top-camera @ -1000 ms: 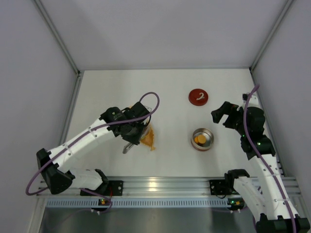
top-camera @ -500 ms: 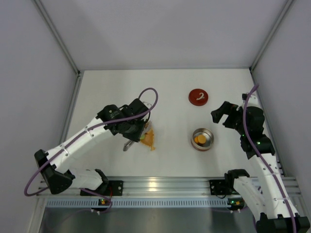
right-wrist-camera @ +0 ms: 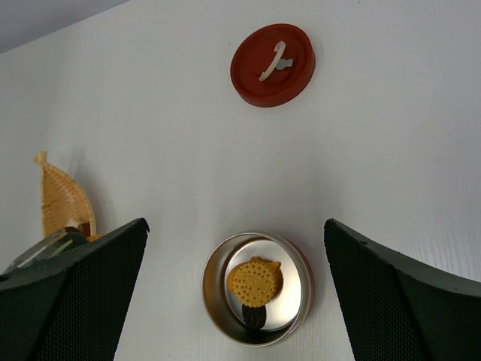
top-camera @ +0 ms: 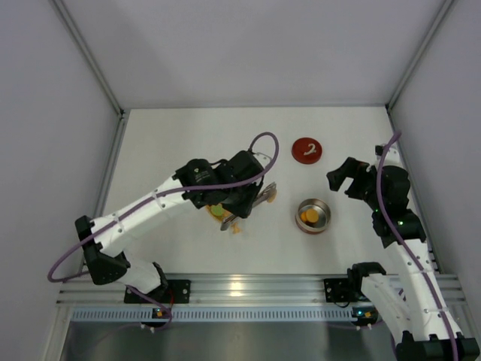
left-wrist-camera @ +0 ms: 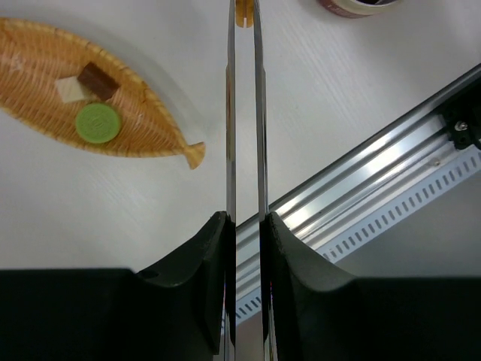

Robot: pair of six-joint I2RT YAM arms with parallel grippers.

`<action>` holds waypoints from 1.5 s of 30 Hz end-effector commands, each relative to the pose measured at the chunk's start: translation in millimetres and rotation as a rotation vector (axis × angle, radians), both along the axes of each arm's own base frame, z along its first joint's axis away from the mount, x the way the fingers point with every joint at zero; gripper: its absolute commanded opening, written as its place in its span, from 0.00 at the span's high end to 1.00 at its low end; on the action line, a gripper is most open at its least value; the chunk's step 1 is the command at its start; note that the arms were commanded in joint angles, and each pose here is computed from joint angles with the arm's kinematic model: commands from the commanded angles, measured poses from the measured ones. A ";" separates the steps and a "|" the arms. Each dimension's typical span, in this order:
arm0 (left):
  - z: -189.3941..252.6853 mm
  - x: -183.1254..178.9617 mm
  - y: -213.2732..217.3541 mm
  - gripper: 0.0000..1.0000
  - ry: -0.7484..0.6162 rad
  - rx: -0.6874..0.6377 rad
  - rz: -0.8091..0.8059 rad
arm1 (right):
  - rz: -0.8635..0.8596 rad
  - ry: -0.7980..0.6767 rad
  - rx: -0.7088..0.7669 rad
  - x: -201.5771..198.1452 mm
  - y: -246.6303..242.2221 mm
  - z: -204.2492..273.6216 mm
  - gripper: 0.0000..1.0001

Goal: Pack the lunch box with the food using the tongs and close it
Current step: Pick up the fake food from the plate, then place the fake food in the packing box.

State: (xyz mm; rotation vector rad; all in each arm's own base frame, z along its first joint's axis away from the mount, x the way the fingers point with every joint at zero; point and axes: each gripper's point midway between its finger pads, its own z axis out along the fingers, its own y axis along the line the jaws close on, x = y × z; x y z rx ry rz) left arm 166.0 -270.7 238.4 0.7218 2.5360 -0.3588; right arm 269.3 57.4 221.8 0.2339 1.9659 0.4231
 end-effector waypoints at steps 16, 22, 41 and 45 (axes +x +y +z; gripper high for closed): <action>-10.0 4.6 -151.7 0.79 0.032 -0.247 -0.203 | -0.054 -0.039 -0.068 -5.1 -14.0 13.7 0.01; -22.8 1.7 -167.7 0.78 0.061 -0.253 -0.230 | -0.057 -0.038 -0.072 -5.0 -14.9 12.9 0.01; -32.0 -2.9 -165.8 0.58 0.078 -0.227 -0.233 | -0.058 -0.039 -0.079 -5.4 -15.9 13.2 0.01; -24.9 -0.8 -162.6 0.58 0.057 -0.230 -0.225 | -0.054 -0.039 -0.077 -4.6 -14.9 13.5 0.01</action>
